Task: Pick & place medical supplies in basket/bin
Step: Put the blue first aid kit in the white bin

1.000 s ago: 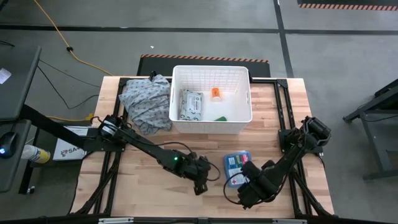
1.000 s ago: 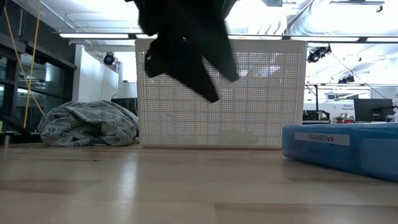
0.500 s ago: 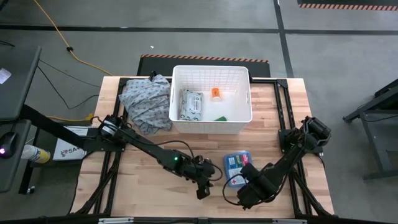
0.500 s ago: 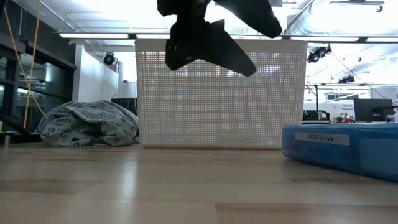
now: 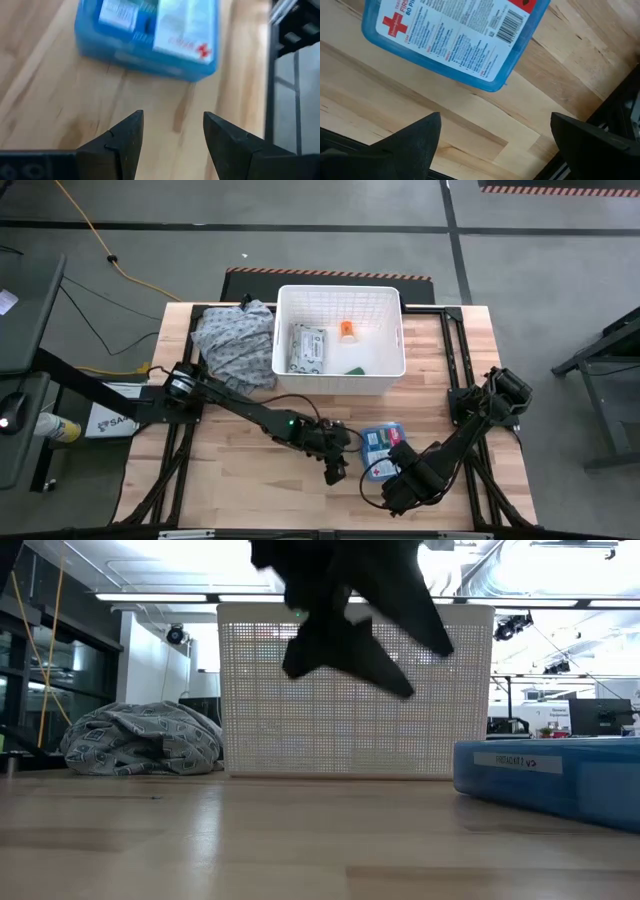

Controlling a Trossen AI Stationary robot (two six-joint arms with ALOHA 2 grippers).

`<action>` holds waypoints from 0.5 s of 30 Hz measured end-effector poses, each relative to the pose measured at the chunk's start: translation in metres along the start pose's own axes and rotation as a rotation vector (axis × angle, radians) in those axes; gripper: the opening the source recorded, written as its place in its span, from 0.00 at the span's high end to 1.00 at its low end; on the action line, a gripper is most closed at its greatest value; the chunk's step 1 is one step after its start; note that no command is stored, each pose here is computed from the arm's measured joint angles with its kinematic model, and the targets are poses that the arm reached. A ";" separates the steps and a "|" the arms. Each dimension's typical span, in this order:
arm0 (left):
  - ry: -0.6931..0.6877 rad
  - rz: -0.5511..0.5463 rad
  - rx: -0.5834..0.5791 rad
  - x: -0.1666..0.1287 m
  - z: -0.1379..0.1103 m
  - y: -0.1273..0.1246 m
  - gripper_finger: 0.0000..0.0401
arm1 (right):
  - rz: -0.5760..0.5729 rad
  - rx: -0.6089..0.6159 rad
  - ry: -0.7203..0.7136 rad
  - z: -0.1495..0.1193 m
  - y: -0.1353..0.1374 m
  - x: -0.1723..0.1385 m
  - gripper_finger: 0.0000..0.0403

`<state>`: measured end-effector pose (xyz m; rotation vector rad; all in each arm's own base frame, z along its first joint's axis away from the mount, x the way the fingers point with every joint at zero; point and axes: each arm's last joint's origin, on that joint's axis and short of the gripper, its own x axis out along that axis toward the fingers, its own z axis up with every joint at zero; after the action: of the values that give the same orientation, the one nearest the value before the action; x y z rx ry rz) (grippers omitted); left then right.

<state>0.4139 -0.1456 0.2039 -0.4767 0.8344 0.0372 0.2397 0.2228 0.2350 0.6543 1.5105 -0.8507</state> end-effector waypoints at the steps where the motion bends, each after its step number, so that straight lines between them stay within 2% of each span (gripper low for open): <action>1: 0.017 -0.002 -0.011 0.005 -0.002 0.003 0.40 | -0.004 0.000 -0.001 0.000 0.000 0.000 0.09; 4: 0.057 -0.044 -0.034 0.022 -0.006 0.008 0.40 | -0.015 0.000 -0.003 0.000 -0.001 0.000 0.09; 7: 0.063 -0.131 -0.078 0.038 -0.008 0.008 0.40 | -0.015 -0.001 -0.006 0.000 -0.001 0.000 0.10; 10: 0.070 -0.187 -0.099 0.045 -0.008 0.008 0.40 | -0.014 -0.007 -0.014 -0.002 -0.002 0.000 0.10; 15: 0.058 -0.205 -0.106 0.046 -0.006 0.007 0.40 | -0.011 -0.017 -0.022 -0.005 -0.002 0.000 0.10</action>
<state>0.4388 -0.1491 0.1645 -0.6636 0.8393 -0.1221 0.2351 0.2260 0.2351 0.6228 1.5012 -0.8493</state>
